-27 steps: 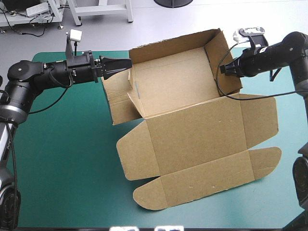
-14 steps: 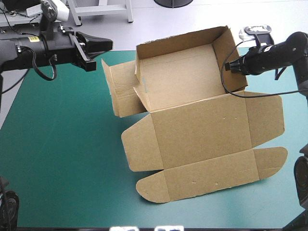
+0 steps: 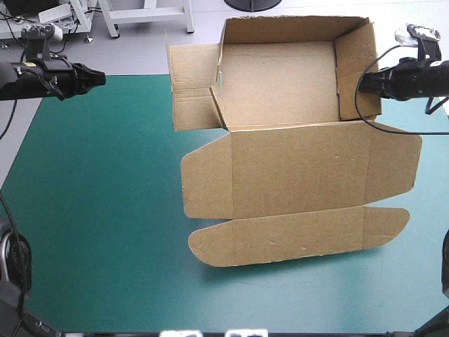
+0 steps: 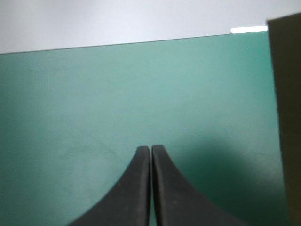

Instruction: Fold the box

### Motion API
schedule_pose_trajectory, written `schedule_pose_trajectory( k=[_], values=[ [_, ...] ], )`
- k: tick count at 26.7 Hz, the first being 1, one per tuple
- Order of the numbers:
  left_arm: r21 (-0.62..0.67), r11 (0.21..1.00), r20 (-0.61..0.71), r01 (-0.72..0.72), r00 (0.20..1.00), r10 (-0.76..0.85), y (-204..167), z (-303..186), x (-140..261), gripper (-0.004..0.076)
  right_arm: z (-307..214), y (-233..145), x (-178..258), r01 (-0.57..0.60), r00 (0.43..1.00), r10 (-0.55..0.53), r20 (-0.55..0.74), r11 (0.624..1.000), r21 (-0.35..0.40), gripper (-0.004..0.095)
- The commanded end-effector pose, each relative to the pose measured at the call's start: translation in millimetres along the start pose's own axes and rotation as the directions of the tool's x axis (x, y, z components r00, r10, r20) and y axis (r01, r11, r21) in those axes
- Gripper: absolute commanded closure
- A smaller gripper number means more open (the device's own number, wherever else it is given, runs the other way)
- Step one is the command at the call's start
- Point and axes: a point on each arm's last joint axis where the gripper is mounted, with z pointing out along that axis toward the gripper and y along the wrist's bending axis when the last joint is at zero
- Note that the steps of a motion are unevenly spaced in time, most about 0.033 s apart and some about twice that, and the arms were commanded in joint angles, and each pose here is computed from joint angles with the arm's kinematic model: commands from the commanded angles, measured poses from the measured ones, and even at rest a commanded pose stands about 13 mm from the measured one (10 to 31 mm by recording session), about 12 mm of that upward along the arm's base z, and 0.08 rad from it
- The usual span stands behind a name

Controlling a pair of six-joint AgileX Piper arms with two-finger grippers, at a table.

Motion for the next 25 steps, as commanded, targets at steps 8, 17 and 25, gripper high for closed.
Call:
schedule_pose_trajectory(
  k=[8, 17, 25],
  values=[
    [0.391, 0.908, 0.032, 0.15, 0.984, -0.176, 7, 57, 38, 0.0729, -23, 35, -15, 0.035, 0.989, -0.009, 0.147, 0.984, -0.175, 0.0929],
    [0.621, 0.775, 0.039, 0.117, 0.983, -0.18, -48, 78, 35, 0.0729, -13, 48, -12, 0.077, 0.993, -0.06, 0.102, 0.982, -0.172, 0.0929],
    [0.757, 0.641, -0.003, 0.127, 0.982, -0.19, -82, 73, 34, 0.0729, -11, 44, -10, 0.085, 0.994, -0.076, 0.08, 0.989, -0.118, 0.0929]
  ],
)
